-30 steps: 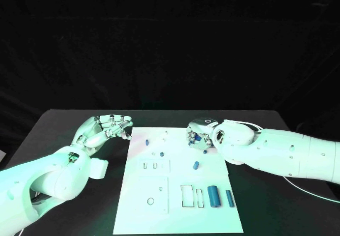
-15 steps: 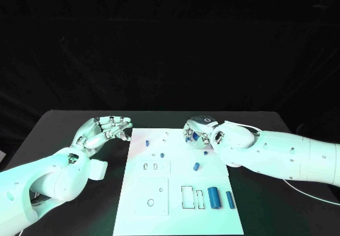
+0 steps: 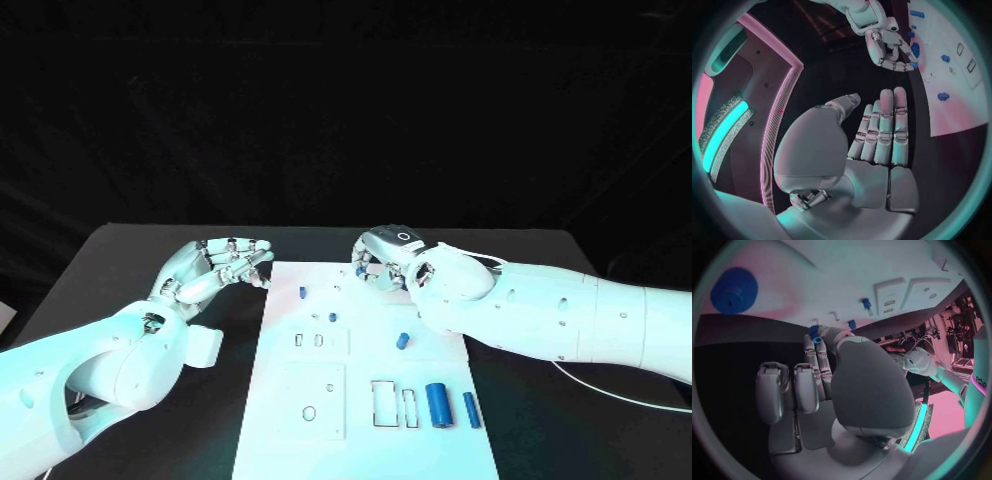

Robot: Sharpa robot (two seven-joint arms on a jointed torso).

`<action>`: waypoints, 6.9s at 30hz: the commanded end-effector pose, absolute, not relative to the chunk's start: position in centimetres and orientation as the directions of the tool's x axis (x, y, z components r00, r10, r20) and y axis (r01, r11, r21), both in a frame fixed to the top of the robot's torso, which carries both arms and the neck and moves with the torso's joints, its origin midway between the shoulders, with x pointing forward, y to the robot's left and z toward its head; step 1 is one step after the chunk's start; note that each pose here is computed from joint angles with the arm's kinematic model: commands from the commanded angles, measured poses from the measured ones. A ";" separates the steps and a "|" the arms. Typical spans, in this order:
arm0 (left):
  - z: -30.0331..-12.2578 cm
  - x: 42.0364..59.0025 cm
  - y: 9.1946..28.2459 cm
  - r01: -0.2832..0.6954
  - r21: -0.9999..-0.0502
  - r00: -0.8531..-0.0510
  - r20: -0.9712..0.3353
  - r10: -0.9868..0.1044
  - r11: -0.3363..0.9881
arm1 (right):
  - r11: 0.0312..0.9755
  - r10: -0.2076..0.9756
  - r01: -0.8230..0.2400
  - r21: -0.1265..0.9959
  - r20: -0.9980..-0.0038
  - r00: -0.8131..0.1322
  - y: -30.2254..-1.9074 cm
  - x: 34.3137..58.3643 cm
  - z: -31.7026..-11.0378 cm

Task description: Assemble the parts on the task board

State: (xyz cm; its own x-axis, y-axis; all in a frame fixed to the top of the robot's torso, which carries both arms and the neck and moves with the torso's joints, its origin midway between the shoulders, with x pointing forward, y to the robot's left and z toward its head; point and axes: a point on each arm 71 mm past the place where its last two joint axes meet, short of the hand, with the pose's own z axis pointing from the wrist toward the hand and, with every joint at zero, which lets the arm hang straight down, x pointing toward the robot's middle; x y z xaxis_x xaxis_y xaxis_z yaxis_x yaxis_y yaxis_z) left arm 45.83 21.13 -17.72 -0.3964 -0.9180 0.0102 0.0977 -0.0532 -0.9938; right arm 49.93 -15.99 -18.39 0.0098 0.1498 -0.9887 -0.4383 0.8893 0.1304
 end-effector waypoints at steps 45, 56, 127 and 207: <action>-17.3 46.1 20.4 0.098 -0.992 -0.422 0.027 -0.906 -0.075 | 0.916 0.116 -0.388 0.106 -0.993 0.004 -12.6 52.4 -20.4; -17.3 46.4 20.5 0.098 -0.993 -0.419 0.024 -0.908 -0.071 | 0.917 0.090 -0.389 0.084 -0.996 -0.003 -12.0 52.8 -20.8; -17.8 47.0 22.0 0.070 -0.997 -0.393 0.003 -0.920 -0.034 | 0.951 0.228 -0.156 0.267 -0.946 -0.231 -25.6 51.4 -20.9; -17.9 47.1 22.4 0.064 -0.998 -0.383 -0.003 -0.924 -0.024 | 0.957 0.249 -0.100 0.274 -0.946 -0.208 -27.1 50.9 -21.2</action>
State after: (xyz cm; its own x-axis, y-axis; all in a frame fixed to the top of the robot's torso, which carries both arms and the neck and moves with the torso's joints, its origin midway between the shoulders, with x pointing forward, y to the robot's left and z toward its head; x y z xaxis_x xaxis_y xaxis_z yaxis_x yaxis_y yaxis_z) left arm 47.17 22.55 -18.02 -0.3705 -0.9288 -0.0052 0.0563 -0.0169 -0.9983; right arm 51.15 -27.13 -20.71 -0.1865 0.2502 -0.9501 -0.1040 0.9566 0.2724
